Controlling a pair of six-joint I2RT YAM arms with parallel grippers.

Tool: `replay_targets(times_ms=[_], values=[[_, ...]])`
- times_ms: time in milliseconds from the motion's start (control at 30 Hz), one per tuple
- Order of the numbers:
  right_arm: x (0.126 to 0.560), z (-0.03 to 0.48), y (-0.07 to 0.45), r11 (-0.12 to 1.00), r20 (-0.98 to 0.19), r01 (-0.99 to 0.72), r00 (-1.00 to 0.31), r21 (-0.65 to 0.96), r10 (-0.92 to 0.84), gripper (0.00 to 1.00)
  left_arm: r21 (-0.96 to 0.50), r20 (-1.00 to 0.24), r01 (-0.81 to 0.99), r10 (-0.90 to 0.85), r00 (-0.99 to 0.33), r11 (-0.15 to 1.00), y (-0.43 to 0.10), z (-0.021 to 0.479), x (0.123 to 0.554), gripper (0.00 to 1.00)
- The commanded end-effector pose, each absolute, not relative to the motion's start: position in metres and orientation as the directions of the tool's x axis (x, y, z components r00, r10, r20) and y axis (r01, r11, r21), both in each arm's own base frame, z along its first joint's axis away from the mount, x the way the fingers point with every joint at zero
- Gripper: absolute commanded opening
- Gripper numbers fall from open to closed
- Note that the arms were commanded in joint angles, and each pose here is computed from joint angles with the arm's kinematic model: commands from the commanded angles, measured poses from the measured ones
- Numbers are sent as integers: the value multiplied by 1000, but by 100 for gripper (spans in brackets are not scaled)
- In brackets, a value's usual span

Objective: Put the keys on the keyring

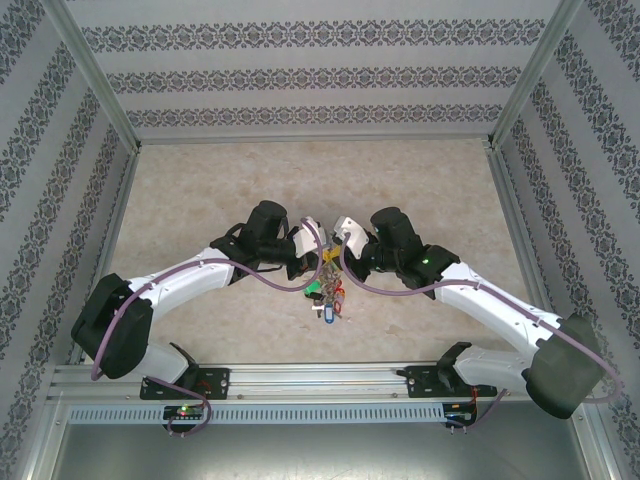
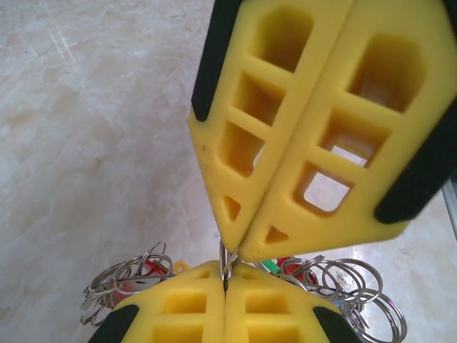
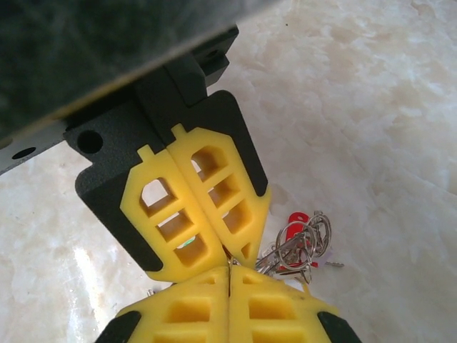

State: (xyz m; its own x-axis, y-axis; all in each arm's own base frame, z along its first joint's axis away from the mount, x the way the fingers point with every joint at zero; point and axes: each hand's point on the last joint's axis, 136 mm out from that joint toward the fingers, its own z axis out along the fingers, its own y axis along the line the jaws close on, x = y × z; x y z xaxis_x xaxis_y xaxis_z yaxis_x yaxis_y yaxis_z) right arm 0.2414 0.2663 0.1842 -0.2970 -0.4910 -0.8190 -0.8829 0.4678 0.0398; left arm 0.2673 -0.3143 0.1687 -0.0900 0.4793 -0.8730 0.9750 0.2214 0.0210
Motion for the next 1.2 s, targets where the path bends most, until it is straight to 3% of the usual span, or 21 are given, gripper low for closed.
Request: replay_targets(times_ms=[0, 233, 467, 833, 933, 1167], values=[[247, 186, 261, 504, -817, -863, -310, 28, -486, 0, 93, -907, 973, 420, -5, 212, -322, 198, 274, 0], [265, 179, 238, 642, -793, -761, -447, 94, -414, 0, 71, -922, 961, 386, -40, 268, -319, 190, 277, 0], [271, 173, 236, 677, -777, -721, -509, 148, -371, 0, 39, -935, 949, 345, -76, 313, -318, 184, 280, 0], [271, 172, 246, 654, -767, -728, -535, 205, -356, 0, 26, -946, 936, 312, -90, 350, -314, 181, 282, 1], [266, 184, 255, 611, -796, -760, -504, 223, -336, 0, 32, -940, 938, 329, -90, 346, -313, 179, 281, 9], [255, 201, 267, 537, -831, -813, -448, 227, -328, 0, 48, -917, 946, 389, -86, 321, -311, 171, 277, 16]])
